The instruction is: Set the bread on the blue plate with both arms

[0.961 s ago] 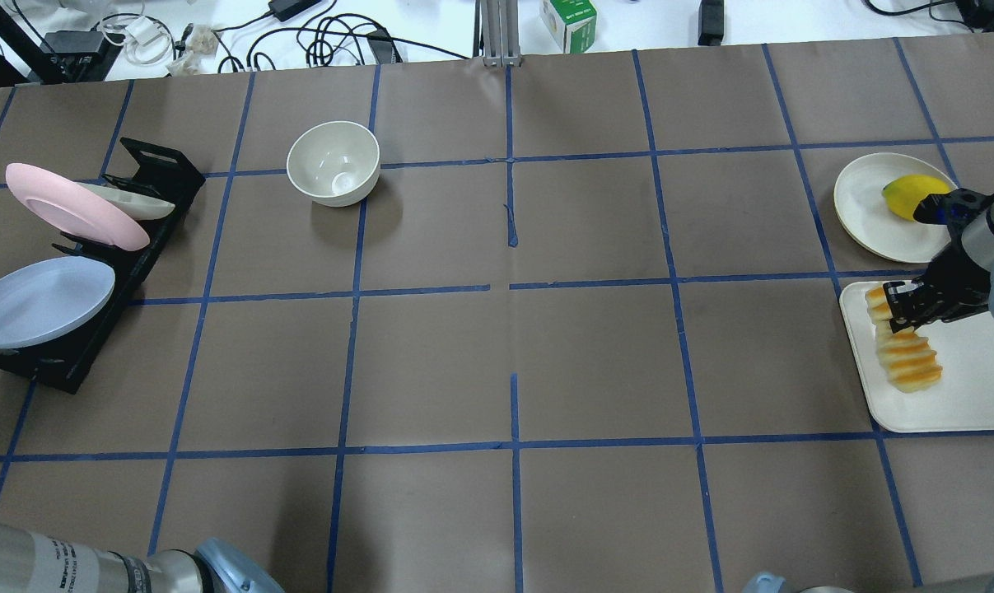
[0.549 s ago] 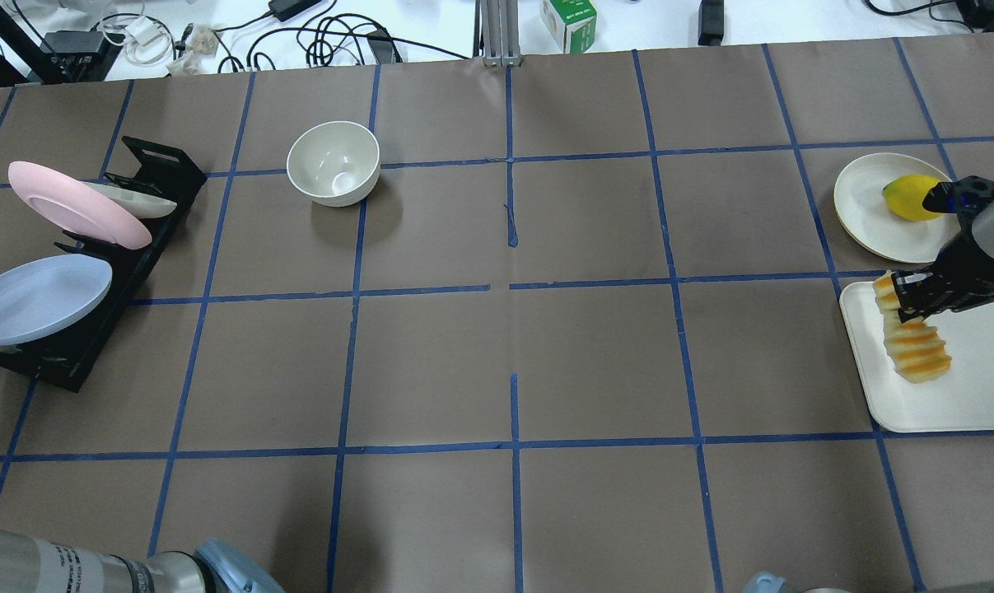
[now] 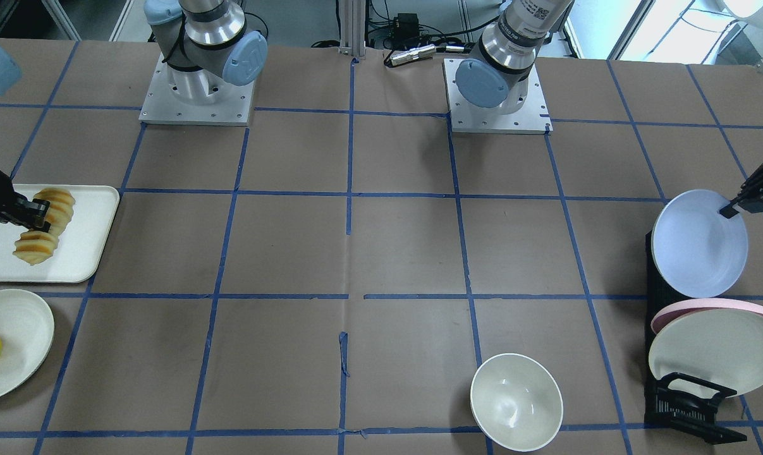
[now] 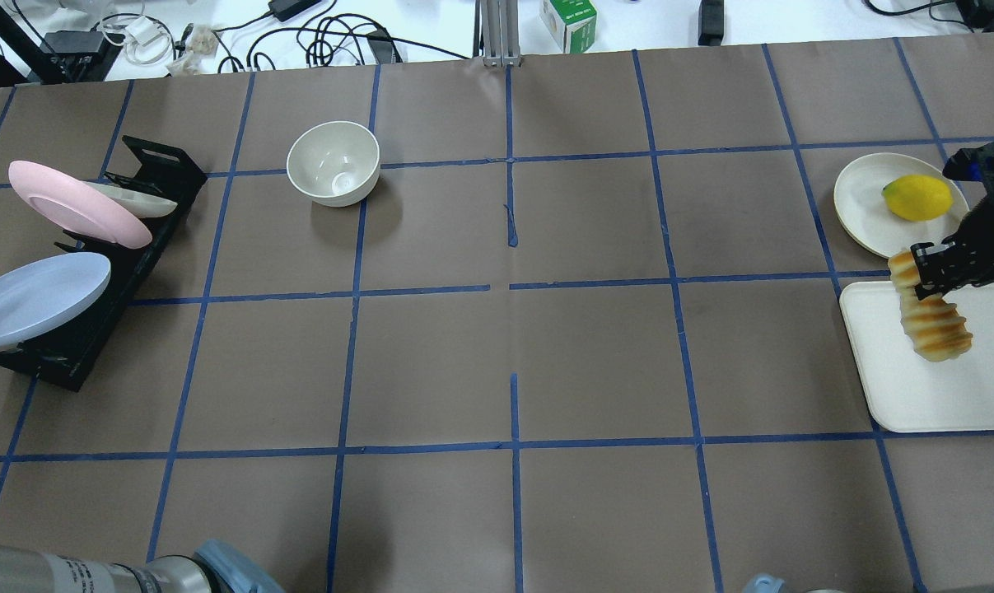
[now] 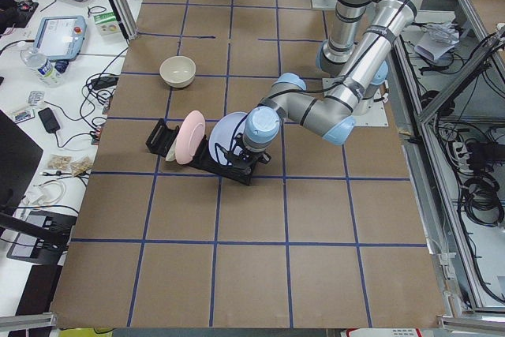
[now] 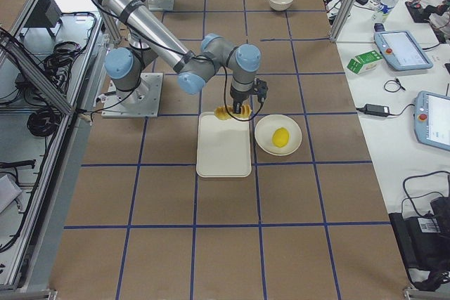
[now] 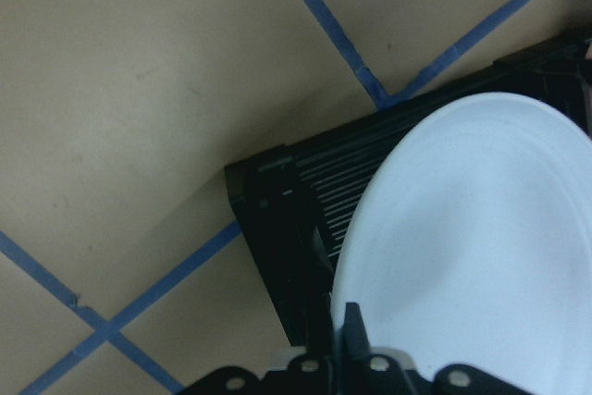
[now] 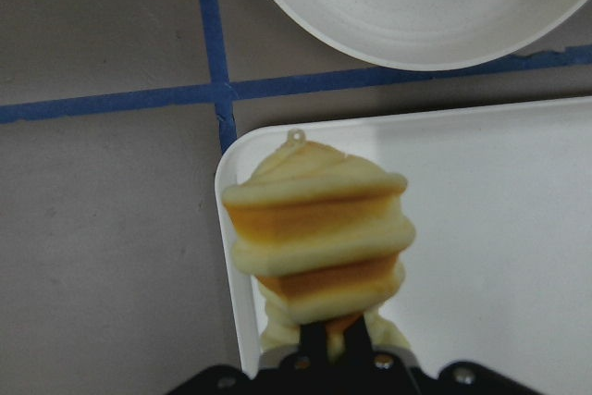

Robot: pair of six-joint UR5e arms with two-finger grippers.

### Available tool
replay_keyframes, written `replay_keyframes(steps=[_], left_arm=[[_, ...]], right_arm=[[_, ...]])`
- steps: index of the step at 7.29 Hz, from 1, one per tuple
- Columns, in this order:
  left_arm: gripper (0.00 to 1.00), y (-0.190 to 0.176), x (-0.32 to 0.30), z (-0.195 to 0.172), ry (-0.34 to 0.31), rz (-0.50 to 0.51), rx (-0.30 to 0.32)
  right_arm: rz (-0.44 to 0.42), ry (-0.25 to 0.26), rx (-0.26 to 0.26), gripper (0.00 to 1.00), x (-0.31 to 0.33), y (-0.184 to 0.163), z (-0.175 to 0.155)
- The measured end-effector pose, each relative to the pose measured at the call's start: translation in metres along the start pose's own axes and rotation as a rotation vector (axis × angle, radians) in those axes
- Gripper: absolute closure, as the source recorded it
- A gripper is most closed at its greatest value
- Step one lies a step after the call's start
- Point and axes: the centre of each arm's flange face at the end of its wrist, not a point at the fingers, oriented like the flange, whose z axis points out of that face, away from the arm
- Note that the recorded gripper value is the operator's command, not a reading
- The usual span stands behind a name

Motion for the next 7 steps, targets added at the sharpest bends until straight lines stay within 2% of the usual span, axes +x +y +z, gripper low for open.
replay_keyframes(steps=[3, 5, 7], left_arm=[[1.00, 0.050, 0.024, -0.016, 0.031, -0.069, -0.126], [1.00, 0.094, 0.085, -0.019, 0.065, 0.016, -0.177], [1.00, 0.158, 0.174, -0.014, 0.067, 0.182, -0.183]], right_arm=[[-0.023, 0.003, -0.017, 0.92, -0.011, -0.009, -0.018], [-0.024, -0.007, -0.036, 0.92, -0.016, -0.015, -0.035], [-0.029, -0.010, -0.039, 0.92, -0.022, -0.018, -0.041]])
